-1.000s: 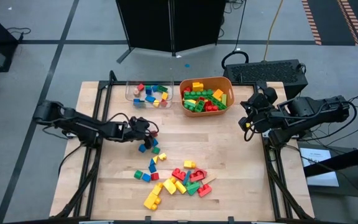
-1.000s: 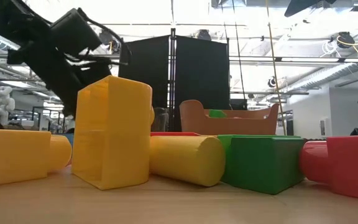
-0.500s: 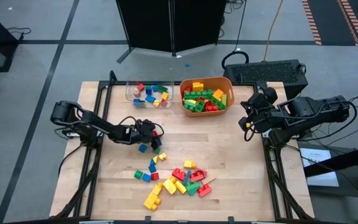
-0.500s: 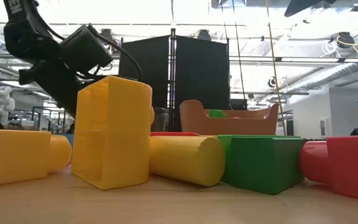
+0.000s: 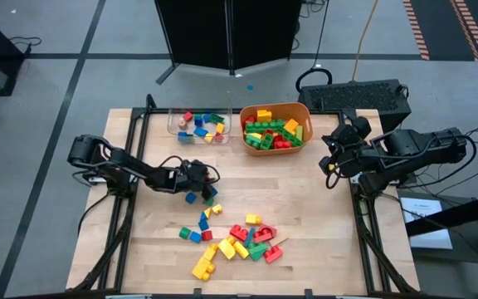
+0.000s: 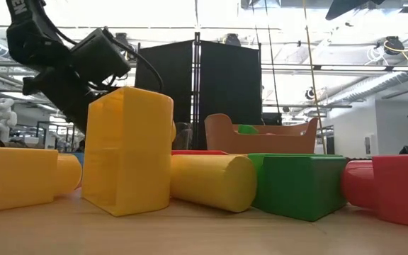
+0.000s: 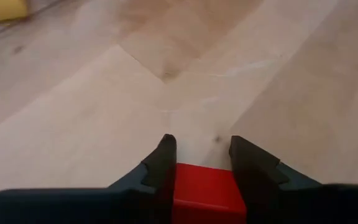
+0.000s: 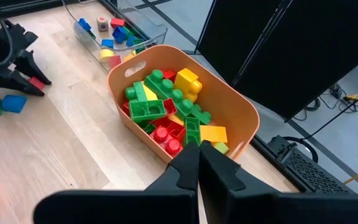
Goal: Sort blocks by size
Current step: Put the small red block into the transparent bin
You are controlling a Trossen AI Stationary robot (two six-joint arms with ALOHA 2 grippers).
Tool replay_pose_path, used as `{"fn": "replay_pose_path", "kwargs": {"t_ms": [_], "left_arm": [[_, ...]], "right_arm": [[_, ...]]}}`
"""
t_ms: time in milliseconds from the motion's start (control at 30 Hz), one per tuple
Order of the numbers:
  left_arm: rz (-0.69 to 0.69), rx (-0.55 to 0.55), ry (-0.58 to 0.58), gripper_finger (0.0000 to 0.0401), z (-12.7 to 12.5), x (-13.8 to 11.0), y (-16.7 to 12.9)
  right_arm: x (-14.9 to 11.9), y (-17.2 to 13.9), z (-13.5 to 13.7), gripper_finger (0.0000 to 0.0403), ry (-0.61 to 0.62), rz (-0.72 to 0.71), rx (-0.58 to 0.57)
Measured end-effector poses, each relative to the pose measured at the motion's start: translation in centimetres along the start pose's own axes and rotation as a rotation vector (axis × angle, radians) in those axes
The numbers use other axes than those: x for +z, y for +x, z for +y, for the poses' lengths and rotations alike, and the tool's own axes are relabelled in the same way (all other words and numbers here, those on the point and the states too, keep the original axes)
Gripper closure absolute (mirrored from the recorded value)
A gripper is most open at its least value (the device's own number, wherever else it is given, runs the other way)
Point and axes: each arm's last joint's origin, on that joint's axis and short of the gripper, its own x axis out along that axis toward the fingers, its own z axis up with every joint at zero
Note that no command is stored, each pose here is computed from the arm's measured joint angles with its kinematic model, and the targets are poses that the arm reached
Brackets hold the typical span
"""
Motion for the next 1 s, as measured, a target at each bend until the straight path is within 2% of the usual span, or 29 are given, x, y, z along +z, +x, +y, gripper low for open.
{"fn": "replay_pose_path", "kwargs": {"t_ms": [167, 267, 367, 433, 533, 600, 700, 900, 1000], "left_arm": [[-0.023, -0.091, -0.045, 0.0278, -0.4, 1.9, -1.3], [-0.12, -0.13, -0.069, 0.0278, -0.7, 4.3, -2.5], [-0.211, -0.112, -0.045, 0.0278, -0.5, 6.7, -3.9], [-0.285, -0.058, -0.025, 0.0278, 0.0, 8.5, -5.0], [-0.399, 0.114, 0.0, 0.0278, 1.5, 11.0, -6.2], [-0.434, 0.25, 0.015, 0.0278, 2.9, 12.0, -6.4], [-0.449, 0.391, 0.007, 0.0278, 5.4, 13.2, -6.2], [-0.355, 0.52, -0.047, 0.0274, 9.8, 13.7, -4.9], [-0.324, 0.505, -0.067, 0.0226, 11.1, 13.9, -4.5]], "right_arm": [[0.0, 0.0, 0.0, 0.0399, -0.002, 0.0, 0.0], [0.0, 0.0, 0.0, 0.0399, -0.003, -0.001, -0.001], [0.0, 0.0, 0.0, 0.0399, -0.004, -0.001, -0.003], [0.0, 0.0, 0.0, 0.0399, -0.005, -0.003, -0.005], [0.0, 0.0, 0.0, 0.0399, -0.006, -0.006, -0.009], [0.0, 0.1, 0.0, 0.0399, -0.007, -0.015, -0.02], [-0.2, 0.3, 0.1, 0.0399, -0.014, -0.013, -0.028], [-1.0, 0.9, 0.4, 0.0399, -0.005, 0.008, -0.038], [-1.3, 1.2, 0.6, 0.0399, 0.006, 0.016, -0.045]]}}
